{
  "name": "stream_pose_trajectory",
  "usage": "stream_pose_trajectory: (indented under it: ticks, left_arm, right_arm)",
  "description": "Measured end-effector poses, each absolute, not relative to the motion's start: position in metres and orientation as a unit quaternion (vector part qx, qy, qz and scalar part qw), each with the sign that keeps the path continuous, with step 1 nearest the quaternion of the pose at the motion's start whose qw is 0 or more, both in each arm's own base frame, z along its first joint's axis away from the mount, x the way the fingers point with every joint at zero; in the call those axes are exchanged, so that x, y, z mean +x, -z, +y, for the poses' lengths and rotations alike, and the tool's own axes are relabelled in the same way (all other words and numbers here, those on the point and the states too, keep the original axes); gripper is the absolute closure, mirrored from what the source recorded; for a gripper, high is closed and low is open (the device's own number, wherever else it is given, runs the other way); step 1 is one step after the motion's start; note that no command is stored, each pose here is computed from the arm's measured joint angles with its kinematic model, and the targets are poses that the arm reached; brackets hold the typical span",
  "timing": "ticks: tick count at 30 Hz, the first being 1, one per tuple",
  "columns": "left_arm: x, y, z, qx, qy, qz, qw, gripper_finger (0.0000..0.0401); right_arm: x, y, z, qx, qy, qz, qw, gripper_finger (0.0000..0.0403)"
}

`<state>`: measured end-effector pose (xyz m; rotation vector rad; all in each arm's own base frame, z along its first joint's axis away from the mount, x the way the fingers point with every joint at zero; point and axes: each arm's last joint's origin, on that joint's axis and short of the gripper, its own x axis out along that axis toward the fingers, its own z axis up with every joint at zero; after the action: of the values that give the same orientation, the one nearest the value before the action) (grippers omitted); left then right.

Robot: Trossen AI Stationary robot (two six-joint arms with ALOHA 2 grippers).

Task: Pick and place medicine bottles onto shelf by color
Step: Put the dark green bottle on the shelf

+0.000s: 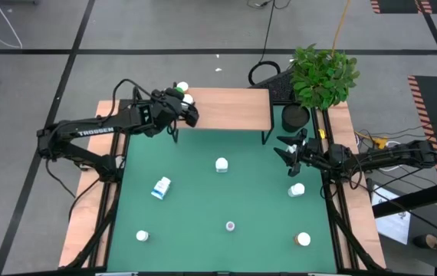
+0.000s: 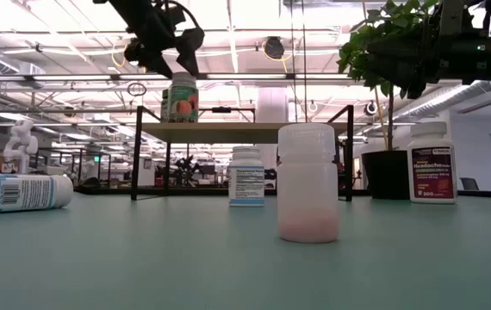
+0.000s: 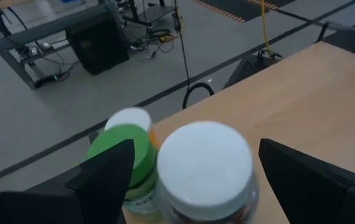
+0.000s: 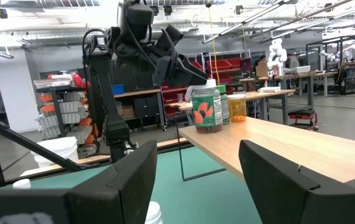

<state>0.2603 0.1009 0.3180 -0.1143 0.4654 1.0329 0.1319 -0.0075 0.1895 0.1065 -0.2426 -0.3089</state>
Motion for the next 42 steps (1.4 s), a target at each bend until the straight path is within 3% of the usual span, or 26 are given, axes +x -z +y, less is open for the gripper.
stream_pose_trajectory:
  ticks: [10, 18, 22, 31, 42]
  left_arm:
    - [0.2600, -0.3148, 0.1008, -0.068, -0.488, 0.218, 0.842, 0.0063]
    - [0.2584, -0.3123, 0.1003, -0.067, -0.489, 0.232, 0.838, 0.0142]
    - [0.2577, -0.3117, 0.1001, -0.070, -0.490, 0.234, 0.837, 0.0161]
    - [0.2566, -0.3104, 0.0987, -0.062, -0.488, 0.247, 0.834, 0.0142]
    - [0.2544, -0.3080, 0.0978, -0.057, -0.488, 0.266, 0.829, 0.0150]
  right_arm:
    - [0.1320, -0.1895, -0.0075, 0.053, 0.153, -0.120, 0.979, 0.0179]
    - [0.1320, -0.1893, -0.0075, 0.053, 0.153, -0.119, 0.980, 0.0179]
    - [0.1320, -0.1892, -0.0075, 0.053, 0.153, -0.119, 0.980, 0.0179]
    - [0.1320, -0.1892, -0.0075, 0.053, 0.154, -0.119, 0.980, 0.0179]
    - [0.1321, -0.1887, -0.0075, 0.052, 0.154, -0.116, 0.980, 0.0179]
